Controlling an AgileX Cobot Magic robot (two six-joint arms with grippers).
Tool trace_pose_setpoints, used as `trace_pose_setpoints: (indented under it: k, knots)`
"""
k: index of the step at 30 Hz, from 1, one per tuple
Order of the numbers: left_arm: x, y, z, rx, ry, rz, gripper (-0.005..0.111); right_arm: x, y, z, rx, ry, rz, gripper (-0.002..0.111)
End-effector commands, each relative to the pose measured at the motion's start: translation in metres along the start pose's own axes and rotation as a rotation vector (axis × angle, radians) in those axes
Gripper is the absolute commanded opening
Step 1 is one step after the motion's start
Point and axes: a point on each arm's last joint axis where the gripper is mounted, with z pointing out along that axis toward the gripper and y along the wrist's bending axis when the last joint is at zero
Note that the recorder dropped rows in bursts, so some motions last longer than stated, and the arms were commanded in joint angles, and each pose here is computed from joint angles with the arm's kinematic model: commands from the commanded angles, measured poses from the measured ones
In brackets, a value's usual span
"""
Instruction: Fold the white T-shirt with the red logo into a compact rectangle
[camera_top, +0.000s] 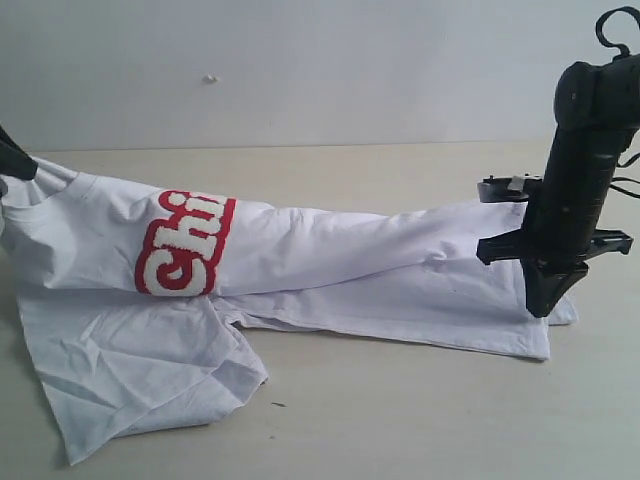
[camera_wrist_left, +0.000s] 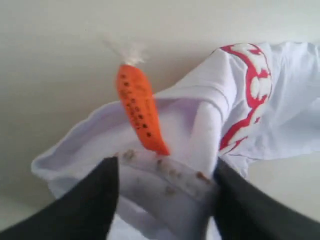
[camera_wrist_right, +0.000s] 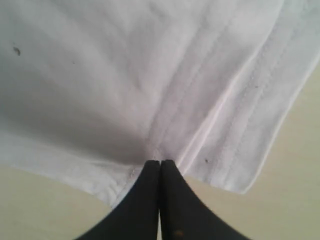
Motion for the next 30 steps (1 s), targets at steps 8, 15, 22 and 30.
trace_pose_setpoints:
  k: [8,15,22,30]
  knots:
    - [-0.014,0.011,-0.023,0.244,-0.261,0.054,0.079,-0.004,-0.001,-0.002,0.009,-0.012,-0.009,0.000]
    - [-0.014,0.038,-0.019,0.276,-0.289,-0.044,0.079,-0.004,-0.004,-0.004,0.049,-0.015,-0.005,0.000]
    - [-0.021,0.038,-0.031,0.379,-0.404,-0.114,0.079,-0.004,-0.007,-0.004,0.074,-0.012,0.001,0.000]
    - [-0.019,0.041,-0.031,0.366,-0.379,-0.160,0.079,-0.005,-0.005,-0.009,0.066,-0.029,0.003,0.000]
